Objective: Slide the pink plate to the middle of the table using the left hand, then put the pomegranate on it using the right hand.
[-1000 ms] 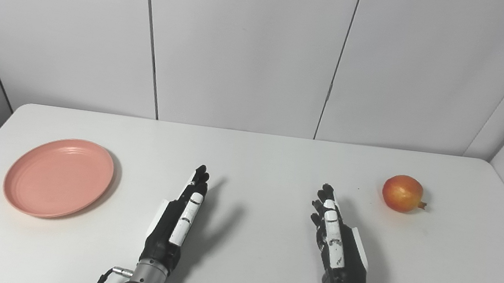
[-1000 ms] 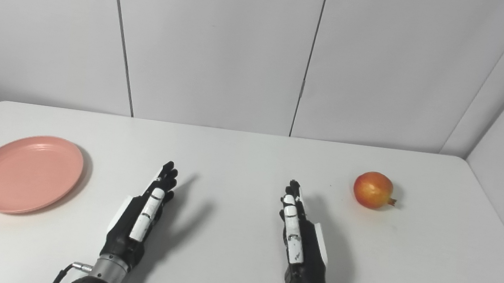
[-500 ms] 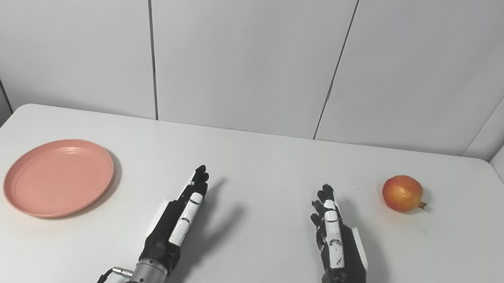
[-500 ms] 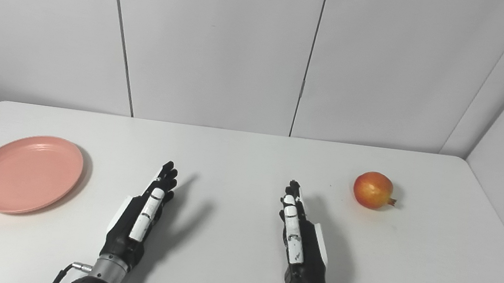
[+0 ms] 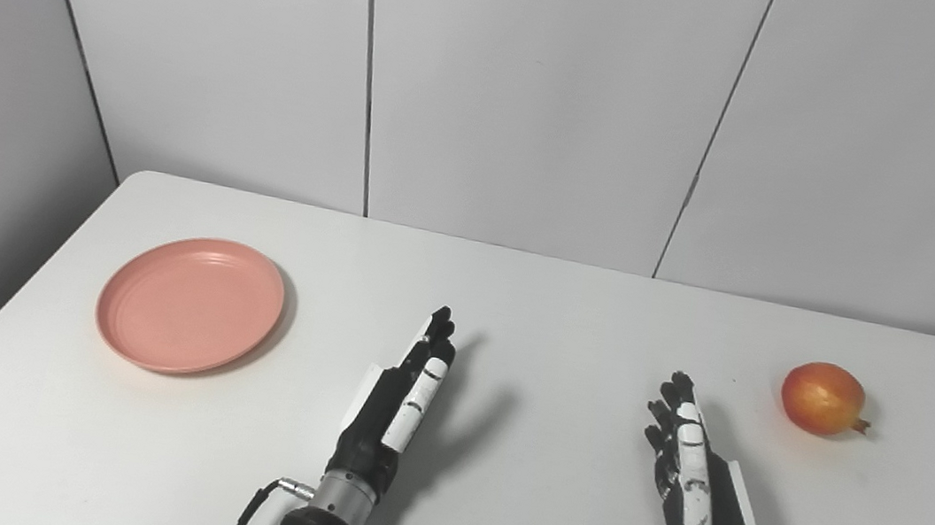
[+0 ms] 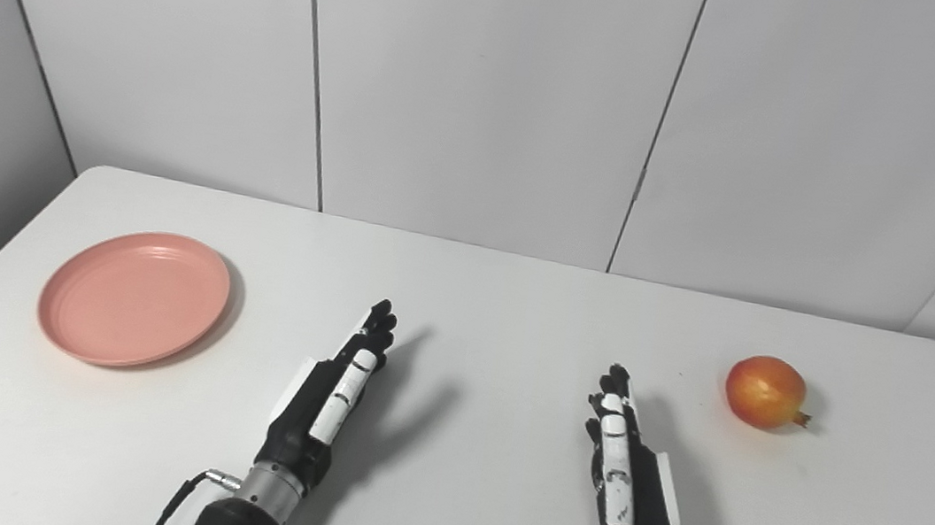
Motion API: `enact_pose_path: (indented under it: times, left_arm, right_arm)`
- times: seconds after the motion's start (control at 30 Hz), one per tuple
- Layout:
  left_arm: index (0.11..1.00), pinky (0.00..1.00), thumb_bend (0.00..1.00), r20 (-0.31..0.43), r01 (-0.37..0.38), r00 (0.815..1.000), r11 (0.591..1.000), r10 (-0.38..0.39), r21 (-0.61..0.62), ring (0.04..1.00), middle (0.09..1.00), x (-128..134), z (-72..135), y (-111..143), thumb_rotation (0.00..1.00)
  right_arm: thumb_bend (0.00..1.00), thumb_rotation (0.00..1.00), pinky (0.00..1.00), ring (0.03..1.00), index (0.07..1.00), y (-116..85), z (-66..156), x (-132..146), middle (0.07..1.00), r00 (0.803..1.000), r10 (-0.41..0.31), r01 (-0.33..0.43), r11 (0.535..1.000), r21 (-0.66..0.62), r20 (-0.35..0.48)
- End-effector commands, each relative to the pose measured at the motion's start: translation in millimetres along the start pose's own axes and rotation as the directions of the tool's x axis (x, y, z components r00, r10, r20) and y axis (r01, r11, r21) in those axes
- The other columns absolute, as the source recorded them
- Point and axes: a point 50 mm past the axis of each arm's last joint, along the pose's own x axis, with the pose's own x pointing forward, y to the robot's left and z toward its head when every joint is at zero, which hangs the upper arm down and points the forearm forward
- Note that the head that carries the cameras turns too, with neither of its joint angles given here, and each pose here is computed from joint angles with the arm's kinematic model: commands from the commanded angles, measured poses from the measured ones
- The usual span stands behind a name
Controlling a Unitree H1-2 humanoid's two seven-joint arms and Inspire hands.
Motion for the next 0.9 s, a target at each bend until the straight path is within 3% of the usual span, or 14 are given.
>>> enact_pose_path:
  times: [0.0,0.87]
  left_arm:
    - [1.0,0.98,0.46,0.045,0.031,0.999,1.0,-0.031,0.002,1.0,1.0,9.3,10.9,-17.9,1.0]
    - [1.0,0.99,0.51,0.042,0.027,0.999,0.999,-0.028,0.043,1.0,1.0,14.6,3.5,-36.3,1.0]
  right_arm:
    - [0.3,1.0,1.0,0.991,0.999,-4.6,18.0,2.3,0.998,0.996,0.024,-0.024,1.0,-0.006,0.091]
    - [0.22,1.0,1.0,1.0,1.0,-16.7,22.1,-1.4,1.0,0.995,0.045,-0.044,0.999,-0.015,0.094]
